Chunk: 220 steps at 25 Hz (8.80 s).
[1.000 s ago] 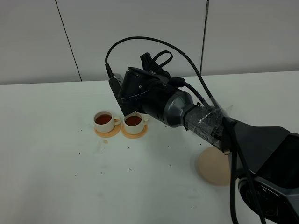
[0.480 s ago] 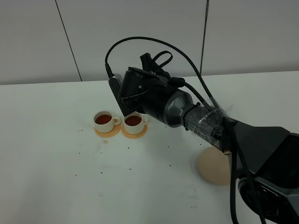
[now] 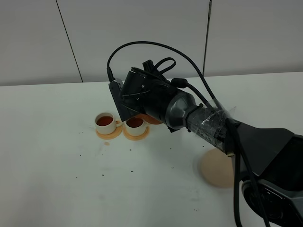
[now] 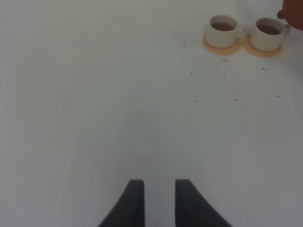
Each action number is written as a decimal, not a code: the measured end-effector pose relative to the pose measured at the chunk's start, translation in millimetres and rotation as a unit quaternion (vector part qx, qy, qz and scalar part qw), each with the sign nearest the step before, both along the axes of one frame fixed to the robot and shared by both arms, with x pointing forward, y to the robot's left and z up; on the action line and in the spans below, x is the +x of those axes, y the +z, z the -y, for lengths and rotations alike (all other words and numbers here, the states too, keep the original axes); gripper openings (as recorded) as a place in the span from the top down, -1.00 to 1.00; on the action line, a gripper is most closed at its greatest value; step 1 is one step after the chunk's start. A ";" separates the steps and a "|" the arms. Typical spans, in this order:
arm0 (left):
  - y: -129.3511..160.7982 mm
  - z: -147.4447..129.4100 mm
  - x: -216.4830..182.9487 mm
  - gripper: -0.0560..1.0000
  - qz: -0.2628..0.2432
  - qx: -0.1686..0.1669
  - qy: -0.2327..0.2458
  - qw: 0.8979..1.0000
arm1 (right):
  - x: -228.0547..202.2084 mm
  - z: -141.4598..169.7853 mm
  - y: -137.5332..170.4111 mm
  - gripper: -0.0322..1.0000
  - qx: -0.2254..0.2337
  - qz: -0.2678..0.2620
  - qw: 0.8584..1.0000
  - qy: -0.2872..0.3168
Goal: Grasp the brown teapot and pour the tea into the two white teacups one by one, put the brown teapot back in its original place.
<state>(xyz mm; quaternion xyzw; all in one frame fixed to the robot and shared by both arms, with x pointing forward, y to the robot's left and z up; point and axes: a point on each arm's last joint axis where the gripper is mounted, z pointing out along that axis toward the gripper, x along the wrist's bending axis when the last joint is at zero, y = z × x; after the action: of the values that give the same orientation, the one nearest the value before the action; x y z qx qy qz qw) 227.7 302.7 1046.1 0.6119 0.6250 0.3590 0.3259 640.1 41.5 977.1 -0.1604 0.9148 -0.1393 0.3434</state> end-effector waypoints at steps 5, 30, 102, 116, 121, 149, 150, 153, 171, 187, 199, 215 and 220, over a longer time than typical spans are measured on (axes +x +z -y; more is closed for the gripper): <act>0.0 0.0 0.0 0.46 0.000 0.000 0.000 1.000 | -4.1 3.5 19.3 0.75 0.032 -0.011 0.999 -0.006; 0.0 0.0 0.0 0.46 0.000 0.000 0.000 1.000 | 24.8 55.5 56.3 0.75 0.314 -0.211 0.919 -0.116; 0.0 0.0 0.0 0.46 0.000 0.000 0.000 1.000 | -84.5 212.7 -35.5 0.75 0.350 -0.211 0.843 -0.350; 0.0 0.0 0.0 0.46 0.000 0.000 0.000 1.000 | -86.7 212.6 -37.5 0.75 0.354 -0.216 0.837 -0.357; 0.0 0.0 0.0 0.46 0.000 0.000 0.000 1.000 | -87.2 212.6 -37.6 0.75 0.353 -0.218 0.836 -0.358; 0.0 0.0 0.0 0.46 0.000 0.000 0.000 1.000 | -102.8 221.7 43.8 0.15 0.439 -0.116 0.829 -0.327; 0.0 0.0 0.0 0.46 0.000 0.000 0.000 1.000 | -107.8 224.5 57.3 0.17 0.452 -0.101 0.825 -0.322; 0.0 0.0 0.0 0.46 0.000 0.000 0.000 1.000 | -124.5 239.9 92.9 0.27 0.484 -0.064 0.812 -0.321; 0.0 0.0 0.0 0.46 0.000 0.000 0.000 1.000 | -310.6 333.4 137.2 0.80 0.692 0.191 0.598 -0.356; 0.0 0.0 0.0 0.46 0.000 0.000 0.000 1.000 | -425.4 342.0 99.7 0.96 0.718 0.117 0.533 -0.432; 0.0 0.0 0.0 0.46 0.000 0.000 0.000 1.000 | -410.4 332.4 72.6 0.96 0.708 0.064 0.553 -0.435; 0.0 0.0 0.0 0.46 0.000 0.000 0.000 1.000 | -408.4 327.8 71.2 0.94 0.726 0.044 0.536 -0.429; 0.0 0.0 0.0 0.46 0.000 0.001 -0.001 1.000 | -408.6 326.9 71.3 0.92 0.728 0.039 0.535 -0.428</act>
<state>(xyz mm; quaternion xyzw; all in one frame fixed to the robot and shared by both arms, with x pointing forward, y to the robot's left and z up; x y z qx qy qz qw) 227.7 302.7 1046.1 0.6125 0.6244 0.3593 0.3255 231.5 -285.4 1048.4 0.5611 0.6455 0.4381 0.2768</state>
